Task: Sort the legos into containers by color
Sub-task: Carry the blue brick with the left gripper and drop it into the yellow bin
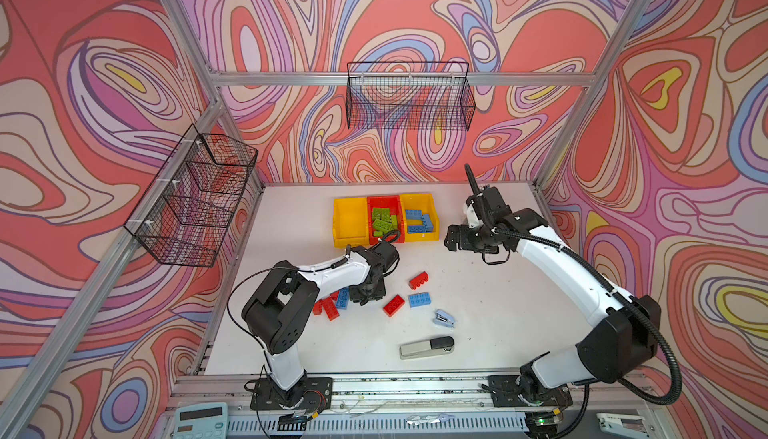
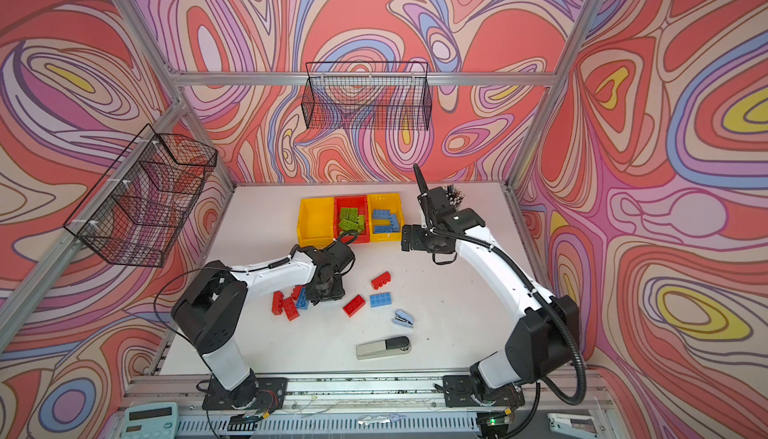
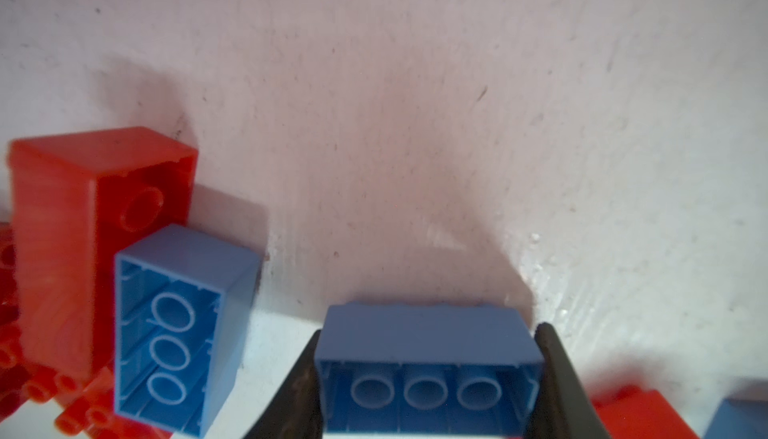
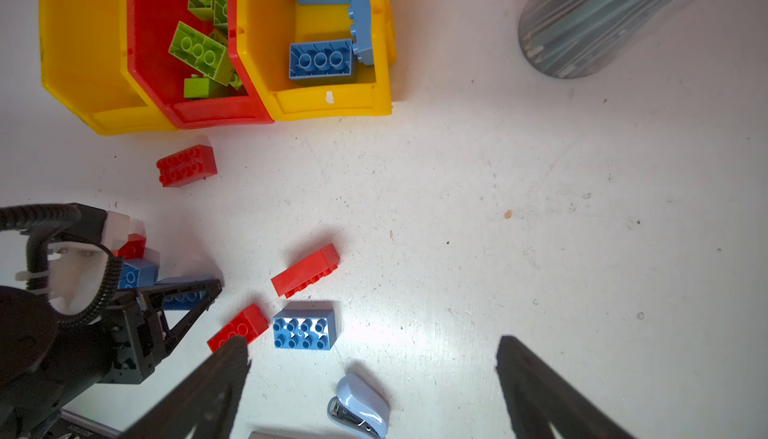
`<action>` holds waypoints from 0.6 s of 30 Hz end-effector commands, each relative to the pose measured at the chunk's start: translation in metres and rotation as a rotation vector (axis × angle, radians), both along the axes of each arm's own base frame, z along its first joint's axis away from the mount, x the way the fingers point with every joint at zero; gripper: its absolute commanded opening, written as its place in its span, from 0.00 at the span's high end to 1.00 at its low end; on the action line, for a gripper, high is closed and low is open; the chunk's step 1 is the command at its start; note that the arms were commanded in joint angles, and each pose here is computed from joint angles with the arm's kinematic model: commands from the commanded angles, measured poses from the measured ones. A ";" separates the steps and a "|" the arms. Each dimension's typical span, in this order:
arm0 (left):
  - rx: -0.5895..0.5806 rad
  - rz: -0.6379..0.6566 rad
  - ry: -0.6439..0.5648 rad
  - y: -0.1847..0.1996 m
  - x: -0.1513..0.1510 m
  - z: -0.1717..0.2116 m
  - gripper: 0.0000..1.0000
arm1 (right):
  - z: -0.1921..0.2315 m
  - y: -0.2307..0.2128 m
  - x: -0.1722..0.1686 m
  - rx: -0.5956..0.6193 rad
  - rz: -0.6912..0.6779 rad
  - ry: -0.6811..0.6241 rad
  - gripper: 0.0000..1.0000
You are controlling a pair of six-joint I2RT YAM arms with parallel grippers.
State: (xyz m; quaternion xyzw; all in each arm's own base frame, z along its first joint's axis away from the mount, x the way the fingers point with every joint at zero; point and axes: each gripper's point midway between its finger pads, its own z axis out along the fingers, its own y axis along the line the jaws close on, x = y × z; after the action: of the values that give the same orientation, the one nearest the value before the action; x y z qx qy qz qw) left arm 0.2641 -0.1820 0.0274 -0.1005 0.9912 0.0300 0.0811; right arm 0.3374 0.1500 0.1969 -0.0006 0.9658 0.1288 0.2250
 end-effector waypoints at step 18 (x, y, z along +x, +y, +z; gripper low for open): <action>-0.028 -0.173 -0.189 -0.116 0.142 0.096 0.64 | 0.022 -0.038 -0.030 0.018 -0.133 -0.080 0.02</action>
State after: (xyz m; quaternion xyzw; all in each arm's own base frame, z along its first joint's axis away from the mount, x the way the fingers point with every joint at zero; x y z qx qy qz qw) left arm 0.3979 -0.2949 0.1260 -0.0377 0.9817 -0.0274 0.1846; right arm 0.3142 0.1210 0.2201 0.0388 0.9533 0.1296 0.2701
